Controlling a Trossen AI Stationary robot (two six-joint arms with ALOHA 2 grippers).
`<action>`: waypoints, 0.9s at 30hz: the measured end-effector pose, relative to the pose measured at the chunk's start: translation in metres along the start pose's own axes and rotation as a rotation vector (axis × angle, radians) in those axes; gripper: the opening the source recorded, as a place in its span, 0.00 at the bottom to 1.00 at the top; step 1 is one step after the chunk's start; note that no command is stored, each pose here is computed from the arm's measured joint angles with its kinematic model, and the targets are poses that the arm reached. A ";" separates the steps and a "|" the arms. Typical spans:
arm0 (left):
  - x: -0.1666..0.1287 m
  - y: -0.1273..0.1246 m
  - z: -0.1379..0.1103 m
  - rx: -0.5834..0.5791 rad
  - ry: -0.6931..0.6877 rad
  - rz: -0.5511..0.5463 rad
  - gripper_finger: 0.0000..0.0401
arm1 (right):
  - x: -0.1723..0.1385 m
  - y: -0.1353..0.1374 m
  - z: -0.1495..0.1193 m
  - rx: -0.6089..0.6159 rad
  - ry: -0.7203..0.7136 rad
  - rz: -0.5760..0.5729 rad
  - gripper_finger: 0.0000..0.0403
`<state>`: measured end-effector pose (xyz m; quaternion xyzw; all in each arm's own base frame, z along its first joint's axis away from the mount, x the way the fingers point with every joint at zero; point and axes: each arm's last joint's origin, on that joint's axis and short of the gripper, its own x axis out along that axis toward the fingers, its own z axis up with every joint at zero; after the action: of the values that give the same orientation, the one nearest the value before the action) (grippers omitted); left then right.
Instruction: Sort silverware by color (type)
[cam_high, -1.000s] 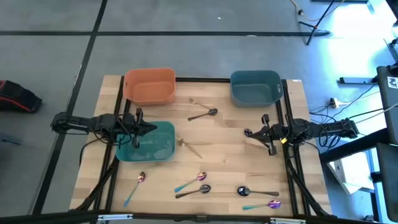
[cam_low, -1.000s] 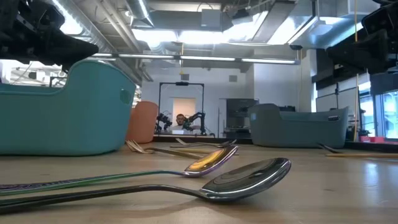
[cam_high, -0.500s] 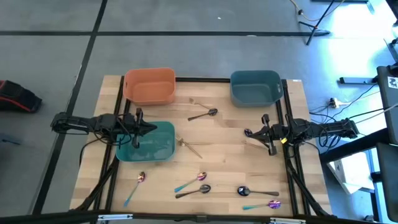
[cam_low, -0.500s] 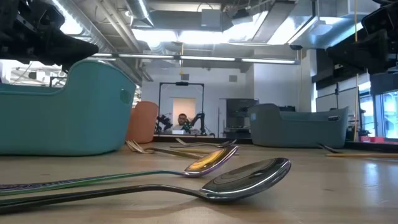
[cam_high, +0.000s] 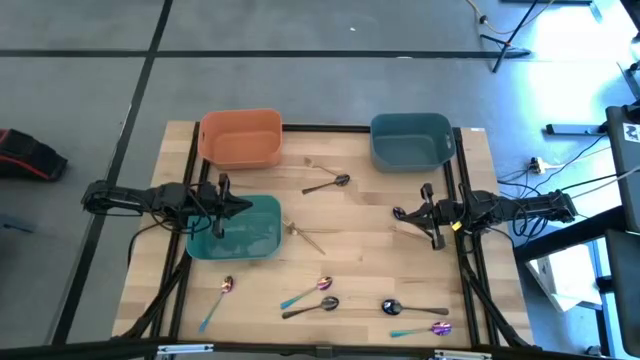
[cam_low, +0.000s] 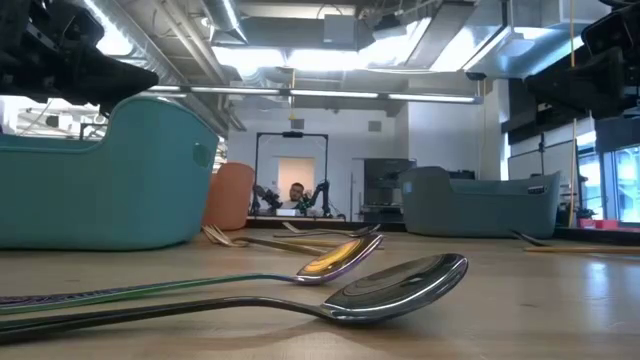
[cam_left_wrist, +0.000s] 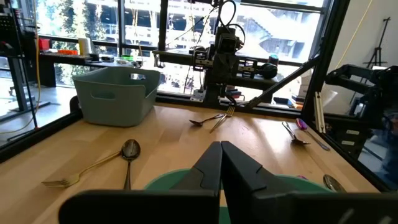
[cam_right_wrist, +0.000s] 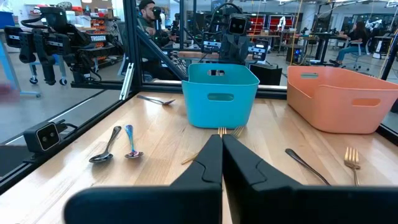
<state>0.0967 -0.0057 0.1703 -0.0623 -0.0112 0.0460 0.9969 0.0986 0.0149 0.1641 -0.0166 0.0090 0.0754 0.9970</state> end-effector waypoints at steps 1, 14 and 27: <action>0.000 0.000 0.000 0.000 0.000 0.000 0.01 | 0.000 0.000 0.000 0.000 0.000 0.000 0.00; 0.000 0.003 0.003 0.093 -0.032 0.127 0.01 | 0.000 0.000 0.000 0.033 -0.006 0.000 0.00; -0.004 0.003 0.025 0.021 -0.259 0.170 0.01 | -0.001 -0.004 0.009 0.109 -0.100 -0.134 0.00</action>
<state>0.0922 0.0002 0.1943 -0.0459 -0.1339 0.1379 0.9803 0.0987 0.0110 0.1734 0.0410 -0.0378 0.0084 0.9984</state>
